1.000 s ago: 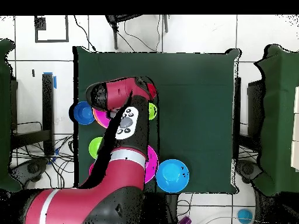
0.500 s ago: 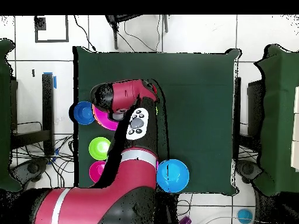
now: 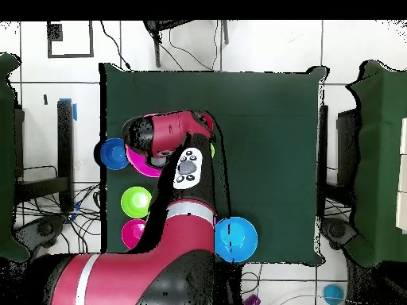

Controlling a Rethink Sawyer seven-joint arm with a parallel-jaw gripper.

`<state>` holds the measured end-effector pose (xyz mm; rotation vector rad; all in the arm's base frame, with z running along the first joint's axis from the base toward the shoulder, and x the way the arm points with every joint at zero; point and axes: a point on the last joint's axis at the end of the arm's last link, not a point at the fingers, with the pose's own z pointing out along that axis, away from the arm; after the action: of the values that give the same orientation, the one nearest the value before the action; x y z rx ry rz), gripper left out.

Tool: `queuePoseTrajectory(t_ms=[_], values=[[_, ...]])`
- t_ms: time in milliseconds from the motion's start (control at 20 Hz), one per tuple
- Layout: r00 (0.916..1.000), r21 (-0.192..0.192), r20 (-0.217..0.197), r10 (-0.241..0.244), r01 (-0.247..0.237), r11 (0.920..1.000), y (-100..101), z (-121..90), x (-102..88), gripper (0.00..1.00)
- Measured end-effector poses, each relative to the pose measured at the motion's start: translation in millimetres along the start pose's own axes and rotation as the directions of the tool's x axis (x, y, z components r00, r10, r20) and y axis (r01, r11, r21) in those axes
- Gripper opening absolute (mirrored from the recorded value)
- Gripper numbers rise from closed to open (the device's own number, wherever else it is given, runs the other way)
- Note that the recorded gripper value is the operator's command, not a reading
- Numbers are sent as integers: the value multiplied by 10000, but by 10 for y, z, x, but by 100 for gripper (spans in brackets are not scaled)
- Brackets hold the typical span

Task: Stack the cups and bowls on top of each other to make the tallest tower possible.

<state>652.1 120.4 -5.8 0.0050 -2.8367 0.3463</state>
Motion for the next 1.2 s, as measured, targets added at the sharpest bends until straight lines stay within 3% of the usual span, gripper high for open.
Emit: queuePoseTrajectory(t_ms=[650, 1200], values=[[10000, -84, -33, 23, -23, 10000, -9, 21, -5, 100], [9997, -128, 223, 34, -31, 9999, -14, 56, -31, 100]])
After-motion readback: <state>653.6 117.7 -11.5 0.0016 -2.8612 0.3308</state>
